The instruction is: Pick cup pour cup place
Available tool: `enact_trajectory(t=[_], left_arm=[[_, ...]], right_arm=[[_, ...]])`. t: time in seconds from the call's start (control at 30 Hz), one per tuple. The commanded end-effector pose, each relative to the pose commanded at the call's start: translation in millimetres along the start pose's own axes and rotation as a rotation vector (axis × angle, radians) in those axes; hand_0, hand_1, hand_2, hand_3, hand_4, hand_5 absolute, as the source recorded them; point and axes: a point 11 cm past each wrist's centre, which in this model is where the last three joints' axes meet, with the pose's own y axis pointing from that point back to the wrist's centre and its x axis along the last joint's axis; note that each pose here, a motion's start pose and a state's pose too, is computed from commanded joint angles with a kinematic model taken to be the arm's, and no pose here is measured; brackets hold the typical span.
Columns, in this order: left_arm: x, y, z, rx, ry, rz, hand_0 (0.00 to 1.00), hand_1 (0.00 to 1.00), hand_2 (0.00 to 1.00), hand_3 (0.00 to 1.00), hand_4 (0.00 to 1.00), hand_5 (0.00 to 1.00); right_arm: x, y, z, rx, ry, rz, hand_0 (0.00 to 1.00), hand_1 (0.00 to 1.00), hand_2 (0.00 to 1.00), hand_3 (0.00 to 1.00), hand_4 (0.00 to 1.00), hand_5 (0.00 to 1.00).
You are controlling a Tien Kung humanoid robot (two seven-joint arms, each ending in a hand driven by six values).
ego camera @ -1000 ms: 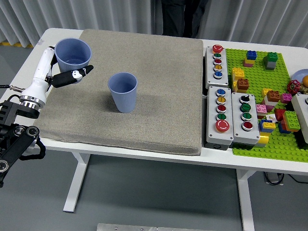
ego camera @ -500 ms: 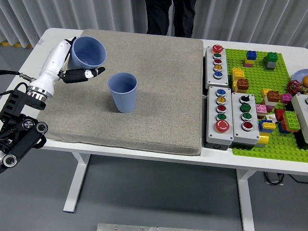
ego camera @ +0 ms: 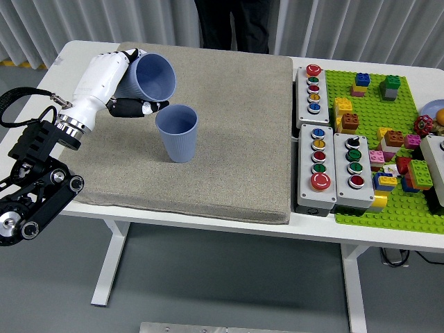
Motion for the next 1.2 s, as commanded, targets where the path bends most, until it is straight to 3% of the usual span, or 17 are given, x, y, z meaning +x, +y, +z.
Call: enact_trajectory(t=[0.43,0.87,1.2], left_arm=[[-2.1,2.8,-6.5,0.012,-0.036,-0.007,0.502,0.472,0.499,0.509,0.813,0.166],[1.7,2.8,-4.1,-0.03,-0.194,0.0,0.502,0.473,0.499,0.511,0.813,0.177],[1.4,1.2,-0.3,-0.051,-0.247,0.001,0.503,0.474,0.499,0.513,0.813,0.177]], right_arm=[[-0.8,0.2,-1.2,0.002,-0.003,-0.001,0.723,0.689,0.736,0.702,0.321,0.293],[-0.3,0.2,-1.7,0.003,-0.003,0.0,0.722,0.689,0.735,0.702,0.324,0.29],[-0.9,0.4,-2.5,0.004,-0.004,-0.002,0.722,0.689,0.735,0.702,0.324,0.29]])
